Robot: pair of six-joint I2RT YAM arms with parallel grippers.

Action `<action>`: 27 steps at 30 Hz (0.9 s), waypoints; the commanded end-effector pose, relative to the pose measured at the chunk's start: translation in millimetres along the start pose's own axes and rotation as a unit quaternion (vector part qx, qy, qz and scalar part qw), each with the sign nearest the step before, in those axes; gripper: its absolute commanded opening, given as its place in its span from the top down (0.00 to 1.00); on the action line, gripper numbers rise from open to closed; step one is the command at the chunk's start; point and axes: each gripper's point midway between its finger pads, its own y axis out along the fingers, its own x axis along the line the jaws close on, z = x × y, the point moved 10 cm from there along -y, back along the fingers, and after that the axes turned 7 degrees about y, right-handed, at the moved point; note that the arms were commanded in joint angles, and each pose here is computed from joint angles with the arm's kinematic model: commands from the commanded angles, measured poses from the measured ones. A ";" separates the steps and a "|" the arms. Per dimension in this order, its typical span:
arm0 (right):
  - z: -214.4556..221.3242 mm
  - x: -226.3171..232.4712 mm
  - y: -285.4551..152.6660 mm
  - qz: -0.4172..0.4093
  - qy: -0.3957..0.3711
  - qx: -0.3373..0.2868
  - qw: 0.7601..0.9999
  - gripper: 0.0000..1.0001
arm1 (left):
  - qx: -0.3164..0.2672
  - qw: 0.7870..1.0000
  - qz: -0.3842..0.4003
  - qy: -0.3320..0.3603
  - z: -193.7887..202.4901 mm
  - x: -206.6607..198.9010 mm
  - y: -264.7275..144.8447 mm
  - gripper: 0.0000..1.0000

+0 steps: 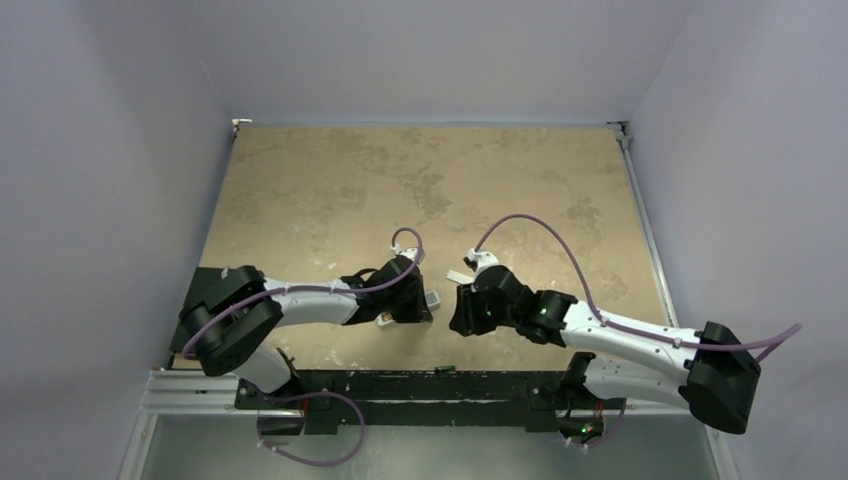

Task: Load the batteries into the remote control
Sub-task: Adjust the remote control at the center of the board, then adjust the battery at the center of the board.

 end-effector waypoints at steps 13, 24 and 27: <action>18.2 1.2 -6.9 -0.030 0.068 0.012 0.997 0.55 | -0.043 0.999 0.005 0.030 -10.8 -11.0 -46.3 0.87; 48.4 16.7 -13.4 -0.034 0.089 0.057 0.994 0.54 | -0.088 0.994 -0.026 0.054 -20.7 -10.7 -82.5 0.61; 56.3 20.1 -15.3 -0.031 0.099 0.063 0.993 0.53 | -0.097 0.993 -0.034 0.060 -22.5 -10.1 -89.2 0.57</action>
